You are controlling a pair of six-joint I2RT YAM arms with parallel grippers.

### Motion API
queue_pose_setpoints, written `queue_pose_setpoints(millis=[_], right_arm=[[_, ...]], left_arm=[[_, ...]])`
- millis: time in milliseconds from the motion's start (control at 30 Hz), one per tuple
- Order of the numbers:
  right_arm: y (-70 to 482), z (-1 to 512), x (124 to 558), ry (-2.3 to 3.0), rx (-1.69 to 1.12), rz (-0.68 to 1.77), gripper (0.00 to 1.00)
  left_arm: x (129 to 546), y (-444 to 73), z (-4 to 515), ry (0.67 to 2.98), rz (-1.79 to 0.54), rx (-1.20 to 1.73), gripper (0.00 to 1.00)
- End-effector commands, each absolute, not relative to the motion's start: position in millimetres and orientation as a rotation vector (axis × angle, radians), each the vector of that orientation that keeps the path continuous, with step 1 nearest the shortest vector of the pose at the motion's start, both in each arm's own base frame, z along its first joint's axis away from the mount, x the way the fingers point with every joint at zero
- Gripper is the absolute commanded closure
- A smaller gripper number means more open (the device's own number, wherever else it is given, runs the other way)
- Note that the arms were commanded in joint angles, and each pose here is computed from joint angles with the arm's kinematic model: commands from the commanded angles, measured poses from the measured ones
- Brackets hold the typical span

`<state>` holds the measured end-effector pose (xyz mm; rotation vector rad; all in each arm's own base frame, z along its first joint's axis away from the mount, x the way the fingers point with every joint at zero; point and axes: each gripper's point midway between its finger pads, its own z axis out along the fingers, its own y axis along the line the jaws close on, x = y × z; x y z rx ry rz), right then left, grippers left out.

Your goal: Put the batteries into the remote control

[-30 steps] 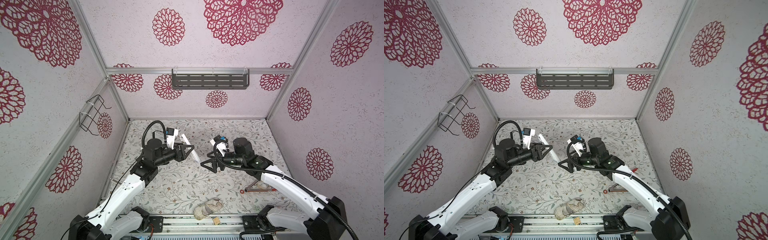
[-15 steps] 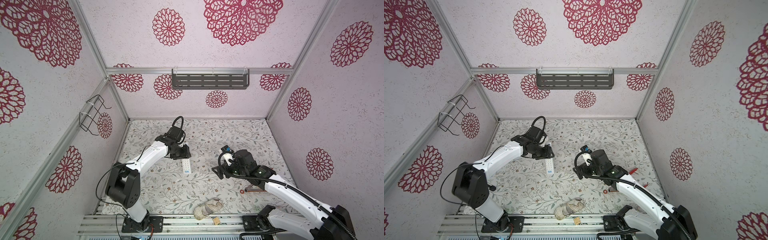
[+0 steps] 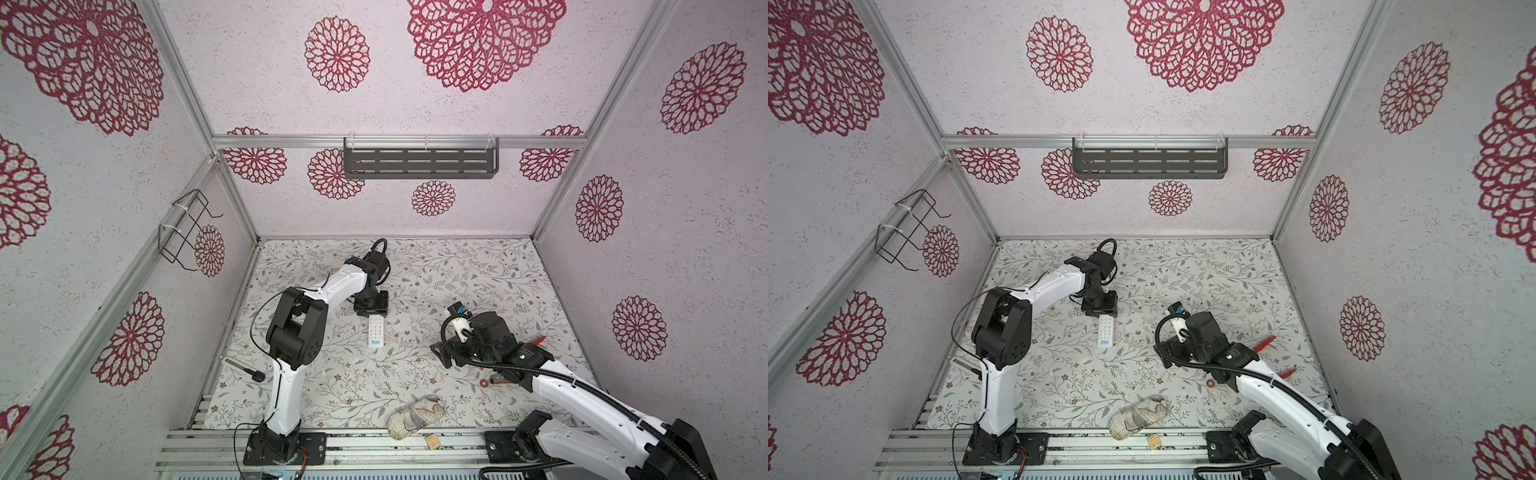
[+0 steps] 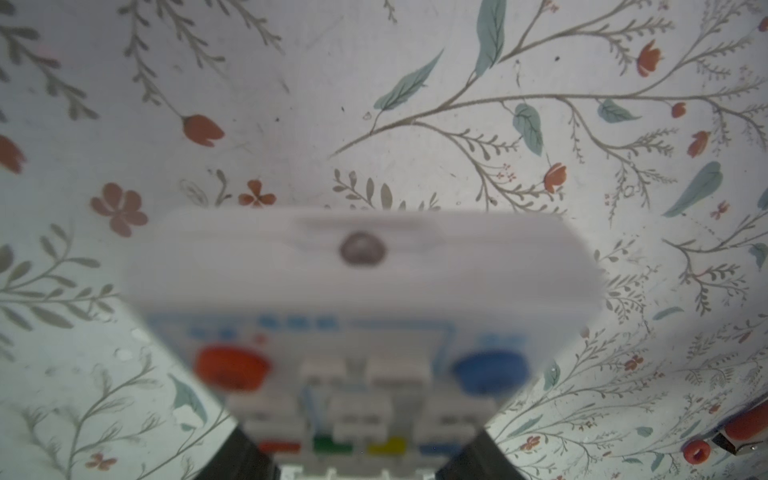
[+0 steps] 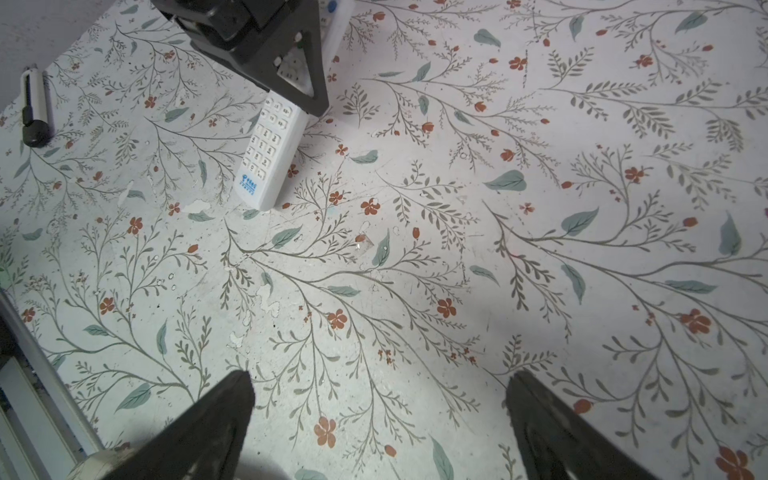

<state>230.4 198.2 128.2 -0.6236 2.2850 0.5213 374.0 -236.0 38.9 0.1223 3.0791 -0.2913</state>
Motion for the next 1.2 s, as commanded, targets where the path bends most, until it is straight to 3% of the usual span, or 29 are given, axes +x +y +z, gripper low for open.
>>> queue_pose_setpoints(millis=[0,233,433,633,767,900,1000,1167], right_arm=[[203,139,232,2.239,-0.572,0.573,0.01],[198,138,231,2.237,-0.514,0.579,0.01],[186,147,237,2.239,-0.485,0.489,0.01],[151,165,266,2.207,-0.394,0.18,0.01],[123,181,297,2.146,-0.356,-0.031,0.01],[99,177,325,2.078,-0.357,-0.147,0.01],[67,166,344,2.057,-0.27,-0.166,0.01],[45,137,366,2.022,-0.224,-0.114,0.01]], left_arm=[[378,-244,35,3.097,-0.317,0.124,0.74],[389,-261,22,3.08,-0.416,0.078,0.58],[396,-270,39,3.008,-0.516,0.099,0.32],[410,-262,105,2.792,-0.667,0.158,0.03],[421,-203,156,2.576,-0.572,0.105,0.02],[428,-99,198,2.304,-0.238,-0.086,0.02],[413,-28,208,2.081,0.037,-0.207,0.03],[378,37,187,1.862,0.367,-0.294,0.03]])
